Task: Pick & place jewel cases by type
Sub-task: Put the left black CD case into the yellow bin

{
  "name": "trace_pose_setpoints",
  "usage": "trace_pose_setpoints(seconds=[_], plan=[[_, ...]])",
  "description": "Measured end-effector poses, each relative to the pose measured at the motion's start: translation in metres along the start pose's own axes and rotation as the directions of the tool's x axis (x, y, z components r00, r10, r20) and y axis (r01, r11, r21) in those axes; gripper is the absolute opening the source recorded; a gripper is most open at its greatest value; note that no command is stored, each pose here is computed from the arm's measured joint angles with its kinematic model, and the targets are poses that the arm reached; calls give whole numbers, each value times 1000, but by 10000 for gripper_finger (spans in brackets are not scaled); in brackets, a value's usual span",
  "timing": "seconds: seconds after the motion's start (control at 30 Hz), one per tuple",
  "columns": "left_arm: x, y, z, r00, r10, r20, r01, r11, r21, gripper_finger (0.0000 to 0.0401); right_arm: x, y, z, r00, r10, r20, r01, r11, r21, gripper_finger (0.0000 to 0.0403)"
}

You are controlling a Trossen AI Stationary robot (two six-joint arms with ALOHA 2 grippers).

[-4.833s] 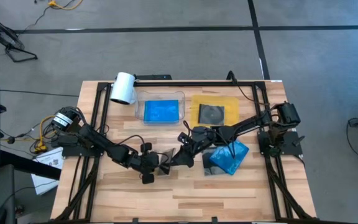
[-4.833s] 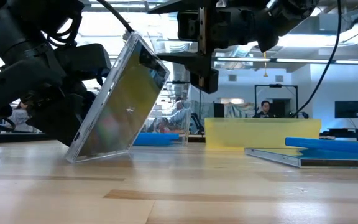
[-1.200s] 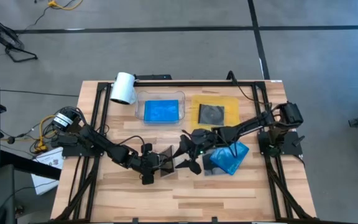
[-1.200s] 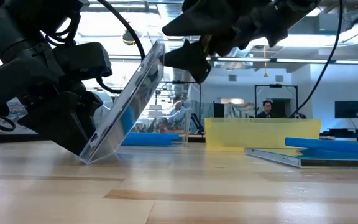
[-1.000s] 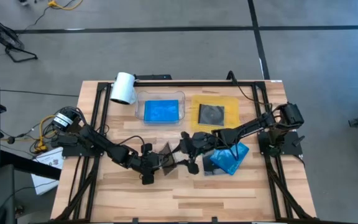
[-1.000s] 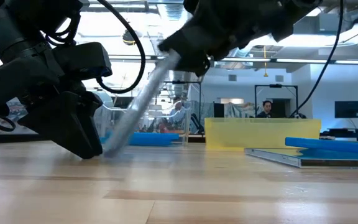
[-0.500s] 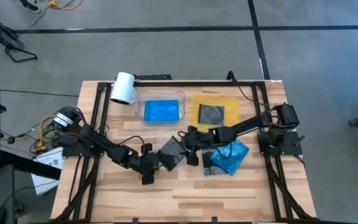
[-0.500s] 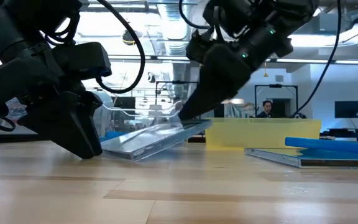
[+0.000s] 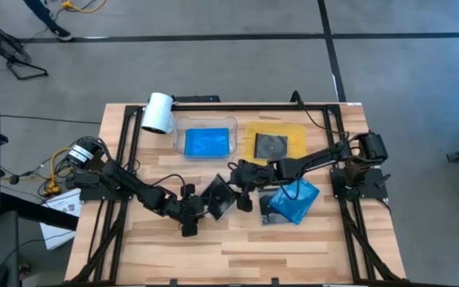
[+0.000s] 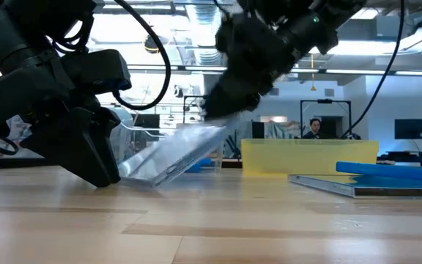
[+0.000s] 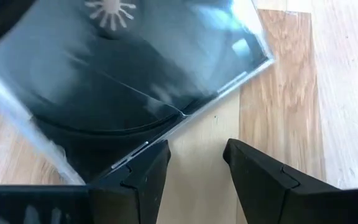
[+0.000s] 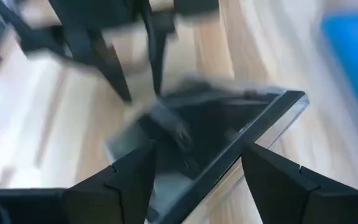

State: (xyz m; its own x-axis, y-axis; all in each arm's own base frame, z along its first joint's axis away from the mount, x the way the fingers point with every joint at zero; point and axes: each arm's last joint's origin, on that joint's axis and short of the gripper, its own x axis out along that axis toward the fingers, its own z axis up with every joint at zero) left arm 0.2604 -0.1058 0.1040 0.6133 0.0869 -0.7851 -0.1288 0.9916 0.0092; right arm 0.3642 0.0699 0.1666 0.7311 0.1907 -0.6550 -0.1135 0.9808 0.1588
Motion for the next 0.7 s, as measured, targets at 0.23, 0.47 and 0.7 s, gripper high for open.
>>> trace_pose_setpoints(seconds=[0.23,0.47,0.7], plan=[[0,0,0,1000,9,5,-10,1000,4,171,7,11,-13,980,159,-120,-151,985,79,214],[1,0,1,1000,20,18,-20,1000,0,171,11,16,-16,981,161,-104,-151,984,97,210],[1,0,1,1000,20,21,-20,1000,-2,171,10,12,-18,982,137,-131,-115,980,165,211]])
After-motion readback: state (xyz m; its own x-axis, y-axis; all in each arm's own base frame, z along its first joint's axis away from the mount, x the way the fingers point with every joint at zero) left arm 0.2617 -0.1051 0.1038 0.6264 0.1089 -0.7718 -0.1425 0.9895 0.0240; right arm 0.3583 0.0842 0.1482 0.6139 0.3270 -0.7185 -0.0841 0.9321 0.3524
